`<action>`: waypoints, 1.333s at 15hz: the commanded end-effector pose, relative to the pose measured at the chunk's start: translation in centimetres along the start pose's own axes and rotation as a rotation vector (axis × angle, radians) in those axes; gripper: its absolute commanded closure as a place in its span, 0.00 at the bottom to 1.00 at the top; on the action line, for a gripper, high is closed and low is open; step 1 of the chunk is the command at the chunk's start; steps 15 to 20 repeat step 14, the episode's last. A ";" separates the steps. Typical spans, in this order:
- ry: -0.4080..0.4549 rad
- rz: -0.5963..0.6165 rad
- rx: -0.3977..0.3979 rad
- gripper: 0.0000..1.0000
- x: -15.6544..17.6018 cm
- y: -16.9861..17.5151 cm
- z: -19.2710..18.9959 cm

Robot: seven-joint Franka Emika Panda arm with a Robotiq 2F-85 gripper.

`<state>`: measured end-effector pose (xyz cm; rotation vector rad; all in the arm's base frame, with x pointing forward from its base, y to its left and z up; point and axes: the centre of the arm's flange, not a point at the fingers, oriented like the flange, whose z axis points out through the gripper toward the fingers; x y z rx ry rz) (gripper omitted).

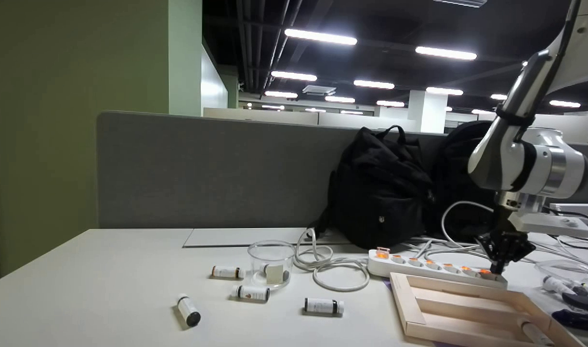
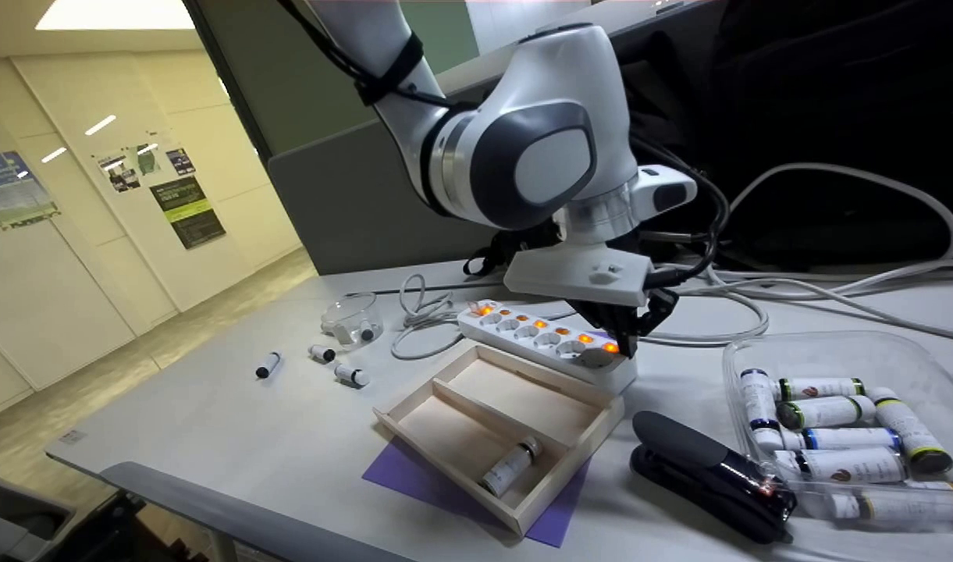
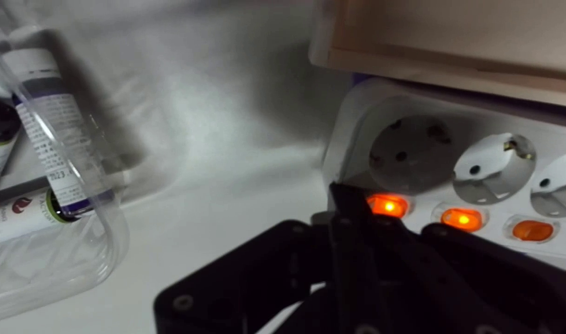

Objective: Turn on the first switch on the right

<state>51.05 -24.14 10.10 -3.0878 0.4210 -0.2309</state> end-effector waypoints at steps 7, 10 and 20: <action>-0.078 -0.054 0.113 0.60 8.0 -2.5 -15.7; -0.237 -0.104 0.181 0.38 8.8 -1.7 -22.5; -0.285 -0.111 0.170 0.37 4.9 -2.0 -20.7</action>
